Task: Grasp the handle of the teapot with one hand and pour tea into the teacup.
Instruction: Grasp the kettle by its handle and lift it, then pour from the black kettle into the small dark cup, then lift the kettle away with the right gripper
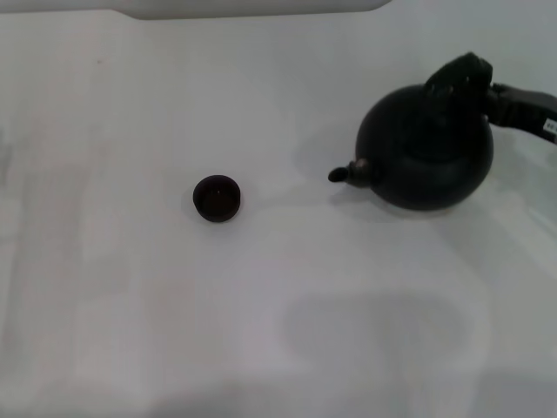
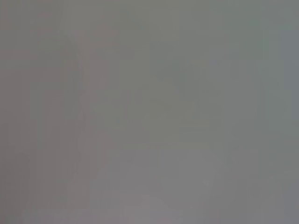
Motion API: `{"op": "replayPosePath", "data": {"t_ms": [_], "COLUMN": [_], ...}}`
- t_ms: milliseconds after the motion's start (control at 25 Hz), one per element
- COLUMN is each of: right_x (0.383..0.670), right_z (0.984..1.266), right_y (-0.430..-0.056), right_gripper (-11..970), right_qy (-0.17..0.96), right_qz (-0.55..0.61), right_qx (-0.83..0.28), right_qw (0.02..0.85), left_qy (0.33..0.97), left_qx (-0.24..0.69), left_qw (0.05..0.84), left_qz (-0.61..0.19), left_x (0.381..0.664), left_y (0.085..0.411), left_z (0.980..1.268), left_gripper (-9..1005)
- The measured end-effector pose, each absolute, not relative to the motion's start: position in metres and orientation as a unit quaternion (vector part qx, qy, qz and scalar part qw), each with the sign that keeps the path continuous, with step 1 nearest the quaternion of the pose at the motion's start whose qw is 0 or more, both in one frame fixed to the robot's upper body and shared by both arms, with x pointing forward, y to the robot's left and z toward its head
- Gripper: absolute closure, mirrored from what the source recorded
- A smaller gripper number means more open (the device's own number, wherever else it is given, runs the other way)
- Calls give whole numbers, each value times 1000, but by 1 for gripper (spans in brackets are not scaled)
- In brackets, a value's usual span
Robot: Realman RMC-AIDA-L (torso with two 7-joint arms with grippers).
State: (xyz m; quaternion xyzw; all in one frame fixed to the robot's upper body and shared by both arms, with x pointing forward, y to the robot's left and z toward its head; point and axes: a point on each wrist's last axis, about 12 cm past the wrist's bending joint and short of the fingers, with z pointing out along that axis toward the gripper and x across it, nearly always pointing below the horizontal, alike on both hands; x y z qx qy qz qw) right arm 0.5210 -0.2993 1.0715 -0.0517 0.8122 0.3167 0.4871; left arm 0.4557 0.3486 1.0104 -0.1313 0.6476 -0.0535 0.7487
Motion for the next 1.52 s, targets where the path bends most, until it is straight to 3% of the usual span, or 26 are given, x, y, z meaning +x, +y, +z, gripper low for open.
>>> {"op": "replayPosePath", "data": {"t_ms": [280,840,1520], "right_x": [539,576,570], "right_z": [1097,1113,1109], "right_y": [-266,-197,-162], "right_gripper": [727,728,733], "right_qy": [789,782,772], "right_qz": [352,325,228], "right_qx": [-93,-166,-241], "right_qw": [495,505,542], "left_qy": [648,650,649], "left_qx": [-131,-131,-131], "left_qw": [749,746,747], "left_qz": [-53,-54,-54], "left_x": [456,457,457], "left_y": [349,348,348], "left_z": [1010,1010,1010], "left_gripper": [113,113,113]}}
